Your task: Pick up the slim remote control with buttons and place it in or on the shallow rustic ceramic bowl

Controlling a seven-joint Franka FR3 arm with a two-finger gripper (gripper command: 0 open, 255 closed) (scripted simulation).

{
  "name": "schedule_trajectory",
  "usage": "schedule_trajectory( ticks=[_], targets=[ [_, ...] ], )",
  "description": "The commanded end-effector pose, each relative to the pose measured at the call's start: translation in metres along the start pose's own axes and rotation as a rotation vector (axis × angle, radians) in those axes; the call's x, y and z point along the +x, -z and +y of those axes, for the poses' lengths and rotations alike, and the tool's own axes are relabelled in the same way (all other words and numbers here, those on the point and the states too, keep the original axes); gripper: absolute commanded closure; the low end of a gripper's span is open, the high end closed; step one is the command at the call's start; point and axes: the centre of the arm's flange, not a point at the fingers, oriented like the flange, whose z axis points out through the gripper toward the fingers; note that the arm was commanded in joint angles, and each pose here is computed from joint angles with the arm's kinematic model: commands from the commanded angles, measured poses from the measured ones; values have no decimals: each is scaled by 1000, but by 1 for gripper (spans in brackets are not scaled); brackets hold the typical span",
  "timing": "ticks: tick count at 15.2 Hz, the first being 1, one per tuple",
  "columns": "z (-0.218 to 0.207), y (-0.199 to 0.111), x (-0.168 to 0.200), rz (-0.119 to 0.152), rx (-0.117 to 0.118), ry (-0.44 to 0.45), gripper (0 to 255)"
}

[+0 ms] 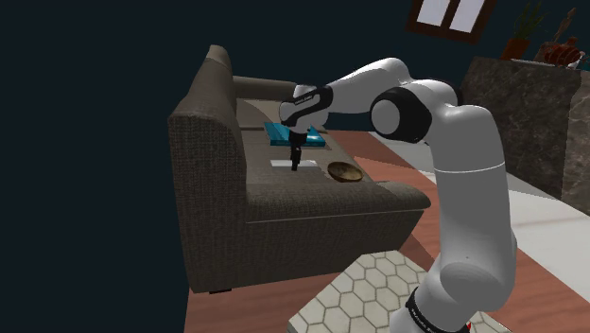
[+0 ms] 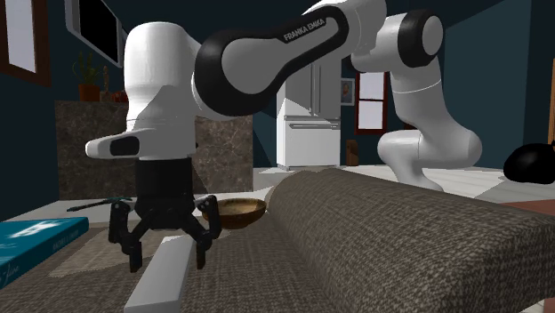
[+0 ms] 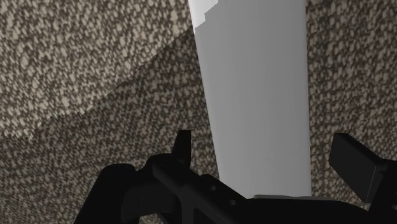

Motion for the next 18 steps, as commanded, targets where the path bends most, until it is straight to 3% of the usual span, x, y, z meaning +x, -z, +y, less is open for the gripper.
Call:
schedule_trajectory(
  ticks=[1,4,5,14,18],
  targets=[
    [0,-1,0,0,0,0,0],
    [0,-1,0,0,0,0,0],
    [0,-1,0,0,0,0,255],
    [0,-1,0,0,0,0,255],
    [0,20,0,0,0,0,255]
  ],
)
